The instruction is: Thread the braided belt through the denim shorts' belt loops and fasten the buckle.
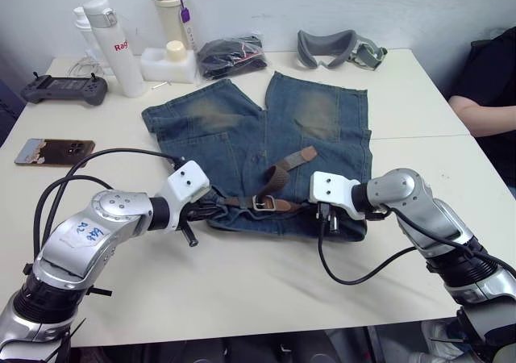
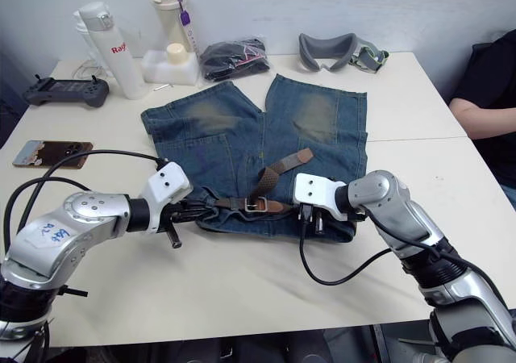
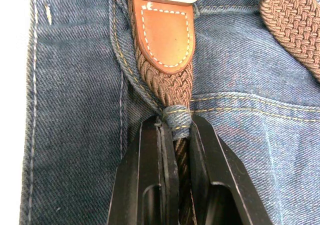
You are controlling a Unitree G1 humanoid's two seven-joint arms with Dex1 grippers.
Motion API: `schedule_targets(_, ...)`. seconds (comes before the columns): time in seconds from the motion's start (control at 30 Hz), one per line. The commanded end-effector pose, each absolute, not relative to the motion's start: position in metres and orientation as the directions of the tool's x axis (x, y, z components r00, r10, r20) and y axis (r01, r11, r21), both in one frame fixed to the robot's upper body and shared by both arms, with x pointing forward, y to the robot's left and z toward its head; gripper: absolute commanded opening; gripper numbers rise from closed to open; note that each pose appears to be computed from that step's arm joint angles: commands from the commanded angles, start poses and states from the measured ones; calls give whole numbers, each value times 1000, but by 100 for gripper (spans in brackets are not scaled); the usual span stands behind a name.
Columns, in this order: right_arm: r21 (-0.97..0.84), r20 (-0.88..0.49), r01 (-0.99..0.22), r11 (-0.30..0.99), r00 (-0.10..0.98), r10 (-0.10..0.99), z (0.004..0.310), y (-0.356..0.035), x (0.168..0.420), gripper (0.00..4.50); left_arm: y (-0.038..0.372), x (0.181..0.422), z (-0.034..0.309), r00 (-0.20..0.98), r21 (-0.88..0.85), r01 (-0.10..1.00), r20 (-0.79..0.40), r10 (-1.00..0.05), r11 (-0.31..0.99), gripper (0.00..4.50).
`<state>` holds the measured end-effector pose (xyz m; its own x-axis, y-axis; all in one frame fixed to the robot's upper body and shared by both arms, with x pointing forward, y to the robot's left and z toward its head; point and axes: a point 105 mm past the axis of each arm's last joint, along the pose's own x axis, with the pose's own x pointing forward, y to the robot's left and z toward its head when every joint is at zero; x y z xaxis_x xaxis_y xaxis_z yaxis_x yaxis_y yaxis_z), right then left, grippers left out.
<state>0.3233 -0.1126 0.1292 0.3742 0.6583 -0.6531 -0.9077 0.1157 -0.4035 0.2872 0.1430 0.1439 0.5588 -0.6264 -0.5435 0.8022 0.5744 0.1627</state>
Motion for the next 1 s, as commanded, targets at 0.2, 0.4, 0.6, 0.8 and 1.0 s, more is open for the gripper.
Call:
schedule_targets(0.2, -412, -668, -899, 152, 411, 621, 130, -123, 328, 5, 182, 268, 132, 641, 193, 712, -572, -513, 675, 0)
schedule_targets(0.4, -407, -674, -896, 176, 425, 604, 129, -128, 331, 5, 219, 250, 106, 713, 140, 564, -580, -395, 814, 0)
schedule_targets(0.6, -408, -679, -891, 197, 440, 587, 130, -132, 335, 5, 244, 238, 86, 750, 92, 441, -585, -310, 893, 0)
schedule_targets(0.8, -426, -674, -874, 235, 480, 562, 134, -139, 341, 5, 265, 226, 70, 749, 93, 351, -625, -220, 932, 0)
schedule_targets(1.0, -432, -670, -860, 271, 508, 542, 137, -144, 344, 5, 288, 209, 49, 726, 106, 256, -677, -119, 961, 0)
